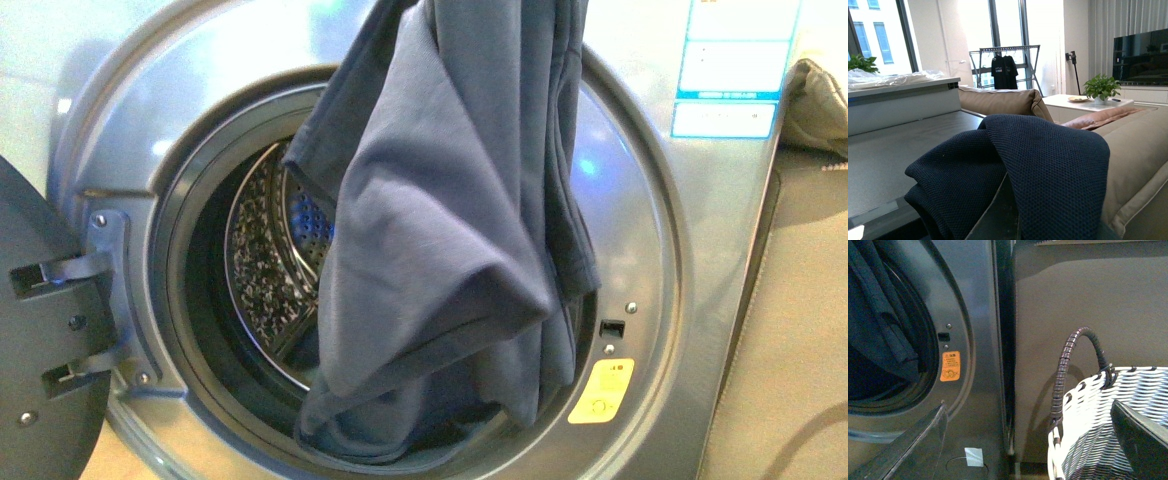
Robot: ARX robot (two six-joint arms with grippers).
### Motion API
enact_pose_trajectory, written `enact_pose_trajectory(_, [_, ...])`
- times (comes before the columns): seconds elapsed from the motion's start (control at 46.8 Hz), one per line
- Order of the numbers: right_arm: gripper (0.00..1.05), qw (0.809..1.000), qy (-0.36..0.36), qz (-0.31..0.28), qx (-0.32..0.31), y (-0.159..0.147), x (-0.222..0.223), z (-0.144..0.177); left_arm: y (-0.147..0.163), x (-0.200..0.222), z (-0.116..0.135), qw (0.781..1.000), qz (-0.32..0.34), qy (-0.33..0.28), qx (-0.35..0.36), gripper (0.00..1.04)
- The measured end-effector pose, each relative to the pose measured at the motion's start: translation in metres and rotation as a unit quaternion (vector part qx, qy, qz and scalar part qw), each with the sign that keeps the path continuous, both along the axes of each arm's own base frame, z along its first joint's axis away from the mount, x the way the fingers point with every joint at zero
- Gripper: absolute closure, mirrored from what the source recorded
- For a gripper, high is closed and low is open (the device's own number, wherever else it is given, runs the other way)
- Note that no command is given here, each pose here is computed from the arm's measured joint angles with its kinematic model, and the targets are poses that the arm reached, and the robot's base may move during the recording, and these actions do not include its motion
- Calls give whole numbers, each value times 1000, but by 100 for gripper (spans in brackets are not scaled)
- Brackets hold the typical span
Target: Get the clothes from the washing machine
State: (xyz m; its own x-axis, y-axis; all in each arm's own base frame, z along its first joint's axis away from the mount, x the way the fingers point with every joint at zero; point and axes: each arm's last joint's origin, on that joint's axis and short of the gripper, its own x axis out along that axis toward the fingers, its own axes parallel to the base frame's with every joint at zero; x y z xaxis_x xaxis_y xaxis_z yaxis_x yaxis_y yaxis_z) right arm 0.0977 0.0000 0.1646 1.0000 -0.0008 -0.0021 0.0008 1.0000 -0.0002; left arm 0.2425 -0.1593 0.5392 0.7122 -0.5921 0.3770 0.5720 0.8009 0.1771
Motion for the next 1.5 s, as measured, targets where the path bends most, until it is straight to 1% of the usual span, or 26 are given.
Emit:
enact_pose_trajectory(0.064, [8, 1000, 0, 1, 0, 0, 0, 0, 0, 0, 0, 1000, 0, 0, 0, 98])
enact_pose_trajectory(0.086, [8, 1000, -7, 18, 15, -1, 1, 1, 0, 0, 0, 1000, 0, 0, 0, 98])
enact_pose_trajectory(0.107, [8, 996, -34, 75, 45, 0, 2, 7, 0, 0, 0, 1000, 0, 0, 0, 98])
enact_pose_trajectory(0.15, [8, 986, -58, 134, 77, -2, 3, 14, 0, 0, 0, 1000, 0, 0, 0, 98])
enact_pose_trajectory(0.171, [8, 978, -64, 174, 99, -2, 3, 18, 0, 0, 0, 1000, -1, 0, 0, 98])
enact_pose_trajectory(0.214, [8, 962, -60, 233, 131, -2, 4, 22, 0, 0, 0, 1000, -1, 0, 0, 98])
enact_pose_trajectory(0.257, [8, 950, -51, 270, 150, -2, 8, 26, 0, 0, 0, 1000, 0, 0, 0, 98])
enact_pose_trajectory(0.364, [8, 944, -53, 290, 152, 0, 27, 43, 0, 0, 0, 1000, -1, 0, 0, 98])
enact_pose_trajectory(0.577, [8, 939, -49, 318, 123, 17, 73, 59, 0, 0, 0, 1000, -1, 0, 0, 98])
enact_pose_trajectory(0.748, [8, 934, -53, 344, 75, 38, 109, 71, 0, 0, 0, 1000, -1, 0, 0, 98])
enact_pose_trajectory(0.962, [8, 923, -66, 376, 45, 59, 150, 97, 0, 0, 0, 1000, -1, 0, 0, 98])
enact_pose_trajectory(1.283, [8, 913, -59, 402, 23, 81, 193, 116, 0, 0, 0, 1000, -1, 0, 0, 98])
enact_pose_trajectory(1.39, [8, 904, -64, 421, 28, 87, 205, 126, 0, 0, 0, 1000, -1, 0, 0, 98])
enact_pose_trajectory(1.497, [8, 890, -58, 451, 33, 92, 212, 131, 0, 0, 0, 1000, -1, 0, 0, 98])
